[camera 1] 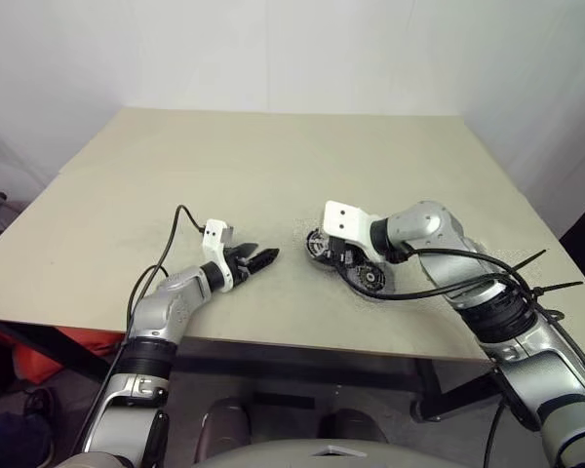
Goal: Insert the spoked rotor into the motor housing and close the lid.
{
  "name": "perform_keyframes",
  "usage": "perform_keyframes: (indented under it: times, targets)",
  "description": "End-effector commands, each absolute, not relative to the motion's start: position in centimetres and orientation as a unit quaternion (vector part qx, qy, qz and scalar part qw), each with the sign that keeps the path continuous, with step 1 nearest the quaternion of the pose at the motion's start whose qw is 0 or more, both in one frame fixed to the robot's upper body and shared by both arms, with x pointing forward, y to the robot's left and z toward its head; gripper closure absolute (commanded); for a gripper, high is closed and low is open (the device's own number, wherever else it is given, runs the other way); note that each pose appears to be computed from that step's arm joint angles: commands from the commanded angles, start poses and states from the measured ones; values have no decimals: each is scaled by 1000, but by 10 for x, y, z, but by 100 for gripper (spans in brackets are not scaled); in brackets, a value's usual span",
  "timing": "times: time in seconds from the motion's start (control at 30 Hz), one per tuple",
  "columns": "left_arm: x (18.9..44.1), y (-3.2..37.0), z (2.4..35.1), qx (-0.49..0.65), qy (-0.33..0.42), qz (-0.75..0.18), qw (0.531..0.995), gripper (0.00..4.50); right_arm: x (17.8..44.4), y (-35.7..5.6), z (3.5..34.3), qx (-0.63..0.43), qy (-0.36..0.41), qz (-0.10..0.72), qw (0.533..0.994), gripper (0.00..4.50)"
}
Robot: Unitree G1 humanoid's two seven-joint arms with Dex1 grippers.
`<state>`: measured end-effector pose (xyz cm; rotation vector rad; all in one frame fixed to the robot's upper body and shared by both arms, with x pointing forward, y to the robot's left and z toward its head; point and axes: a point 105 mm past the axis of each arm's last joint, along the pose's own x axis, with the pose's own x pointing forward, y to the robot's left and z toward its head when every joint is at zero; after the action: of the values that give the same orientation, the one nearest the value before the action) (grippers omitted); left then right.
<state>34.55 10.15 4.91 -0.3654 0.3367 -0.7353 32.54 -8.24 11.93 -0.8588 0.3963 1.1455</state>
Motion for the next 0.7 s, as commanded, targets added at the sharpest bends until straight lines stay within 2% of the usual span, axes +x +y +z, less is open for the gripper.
perform_keyframes:
  times: [0.03,0.27,0.7]
  targets:
    - [346,106,59,-170,142,-356,908,70,333,-88,111,-410,180,510,735,223]
    - [341,112,60,-171,140,-352,910,70,328,-99,100,-421,187,514,723,223]
    - [332,102,72,-137,150,-421,884,70,330,-103,85,-420,204,507,724,223]
